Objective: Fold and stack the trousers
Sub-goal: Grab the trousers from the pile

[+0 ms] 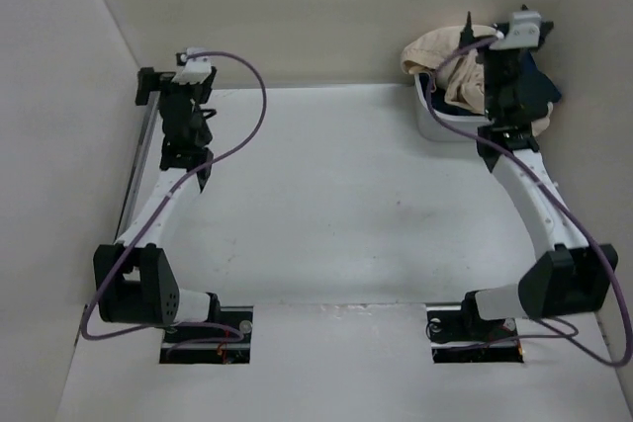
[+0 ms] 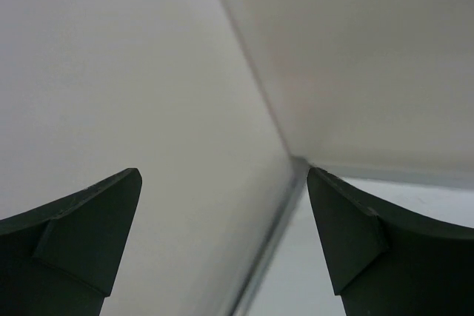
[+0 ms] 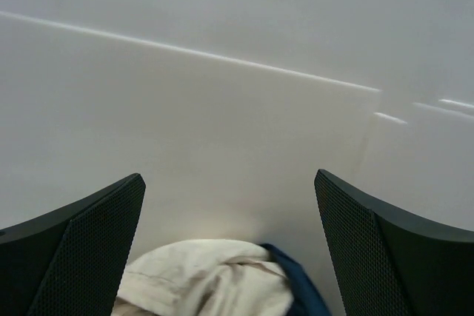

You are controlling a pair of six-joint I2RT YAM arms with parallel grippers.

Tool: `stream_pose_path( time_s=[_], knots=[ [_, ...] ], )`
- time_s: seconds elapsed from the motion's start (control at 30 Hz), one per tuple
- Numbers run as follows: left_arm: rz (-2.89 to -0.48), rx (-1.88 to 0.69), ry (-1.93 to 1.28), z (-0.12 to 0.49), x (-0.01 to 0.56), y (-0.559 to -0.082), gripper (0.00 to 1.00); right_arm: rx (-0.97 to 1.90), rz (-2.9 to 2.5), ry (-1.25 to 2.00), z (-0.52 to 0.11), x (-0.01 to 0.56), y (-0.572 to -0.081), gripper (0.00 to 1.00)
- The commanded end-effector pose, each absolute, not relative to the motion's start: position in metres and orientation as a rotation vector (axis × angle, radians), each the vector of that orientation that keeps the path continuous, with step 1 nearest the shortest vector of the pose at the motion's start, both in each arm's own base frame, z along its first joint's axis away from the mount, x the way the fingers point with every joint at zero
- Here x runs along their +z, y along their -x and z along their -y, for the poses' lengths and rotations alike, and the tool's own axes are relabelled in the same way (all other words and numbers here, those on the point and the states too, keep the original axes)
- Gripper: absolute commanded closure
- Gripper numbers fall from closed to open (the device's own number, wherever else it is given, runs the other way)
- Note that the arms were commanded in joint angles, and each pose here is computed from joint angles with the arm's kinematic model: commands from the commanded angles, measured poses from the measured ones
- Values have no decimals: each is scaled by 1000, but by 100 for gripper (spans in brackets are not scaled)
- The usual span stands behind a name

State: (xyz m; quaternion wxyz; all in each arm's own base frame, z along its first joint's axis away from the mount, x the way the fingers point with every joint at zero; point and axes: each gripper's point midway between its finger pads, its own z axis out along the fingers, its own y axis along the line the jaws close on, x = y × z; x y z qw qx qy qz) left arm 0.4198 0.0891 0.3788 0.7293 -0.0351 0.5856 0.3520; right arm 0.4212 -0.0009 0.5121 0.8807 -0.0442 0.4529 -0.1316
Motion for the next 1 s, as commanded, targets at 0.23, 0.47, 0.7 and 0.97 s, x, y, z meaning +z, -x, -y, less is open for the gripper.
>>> stream_pose_path(
  time_s=[0.23, 0.47, 0.7, 0.97],
  knots=[
    [-1941, -31, -356, 69, 284, -478, 0, -199, -1711, -30, 18, 394, -605, 0],
    [-1987, -114, -416, 91, 248, -505, 0, -48, -1783, -281, 30, 312, -653, 0],
    [-2034, -57, -432, 93, 220, -518, 0, 67, -1734, -455, 29, 260, -692, 0],
    [-2024, -23, -413, 83, 222, -515, 2, 159, -1620, -518, 36, 287, -691, 82]
  ],
)
